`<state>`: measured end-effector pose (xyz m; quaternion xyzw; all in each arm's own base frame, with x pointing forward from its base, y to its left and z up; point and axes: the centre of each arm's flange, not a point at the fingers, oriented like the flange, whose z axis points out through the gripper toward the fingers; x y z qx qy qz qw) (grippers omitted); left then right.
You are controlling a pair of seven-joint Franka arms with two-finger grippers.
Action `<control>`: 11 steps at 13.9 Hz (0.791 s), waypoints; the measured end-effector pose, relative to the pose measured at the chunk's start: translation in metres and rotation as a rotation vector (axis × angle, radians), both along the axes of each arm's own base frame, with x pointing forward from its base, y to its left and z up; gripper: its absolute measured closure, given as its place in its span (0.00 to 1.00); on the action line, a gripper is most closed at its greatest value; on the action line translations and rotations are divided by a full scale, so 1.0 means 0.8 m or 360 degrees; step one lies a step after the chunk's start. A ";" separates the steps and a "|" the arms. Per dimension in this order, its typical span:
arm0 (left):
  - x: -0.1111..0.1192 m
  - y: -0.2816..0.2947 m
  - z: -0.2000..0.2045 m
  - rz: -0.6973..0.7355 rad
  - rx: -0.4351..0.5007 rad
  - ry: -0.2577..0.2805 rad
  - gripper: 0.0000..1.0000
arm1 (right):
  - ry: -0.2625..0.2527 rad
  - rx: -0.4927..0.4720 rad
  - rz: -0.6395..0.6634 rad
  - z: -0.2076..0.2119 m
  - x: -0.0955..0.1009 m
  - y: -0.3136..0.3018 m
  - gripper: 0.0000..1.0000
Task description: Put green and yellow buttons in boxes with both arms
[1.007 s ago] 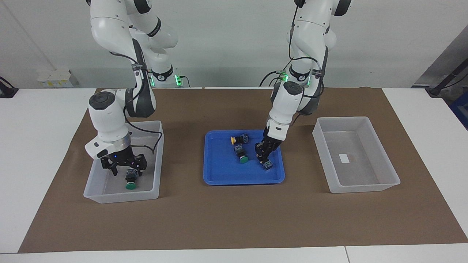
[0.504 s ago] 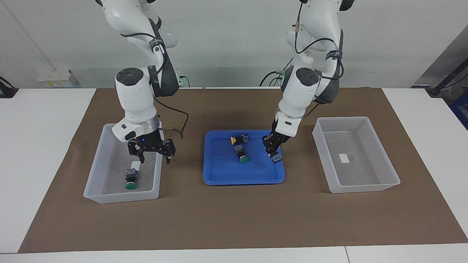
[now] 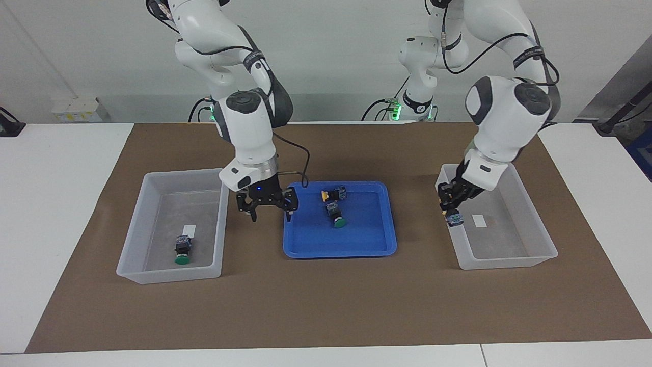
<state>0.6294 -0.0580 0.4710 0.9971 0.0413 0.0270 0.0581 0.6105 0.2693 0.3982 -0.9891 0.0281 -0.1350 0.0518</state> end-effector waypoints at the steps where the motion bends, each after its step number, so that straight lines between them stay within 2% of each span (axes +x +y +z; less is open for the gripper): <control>1: 0.001 0.031 -0.004 -0.0049 0.0008 -0.0003 0.67 | 0.0015 0.0013 0.0018 -0.012 -0.002 0.020 0.00; 3: -0.002 0.072 -0.018 -0.0129 0.0017 0.0016 0.67 | 0.0056 0.0006 0.0065 -0.043 -0.018 0.070 0.00; 6: -0.012 0.081 -0.042 -0.0162 0.0018 0.0062 0.63 | 0.0025 -0.0033 0.0078 -0.081 -0.045 0.129 0.00; 7: -0.014 0.079 -0.044 -0.0173 0.0026 0.0066 0.59 | 0.0022 -0.0034 0.0091 -0.087 -0.053 0.142 0.00; 11: -0.014 0.068 -0.029 -0.0213 0.0052 0.0033 0.15 | 0.0012 -0.0044 0.0153 -0.108 -0.064 0.158 0.00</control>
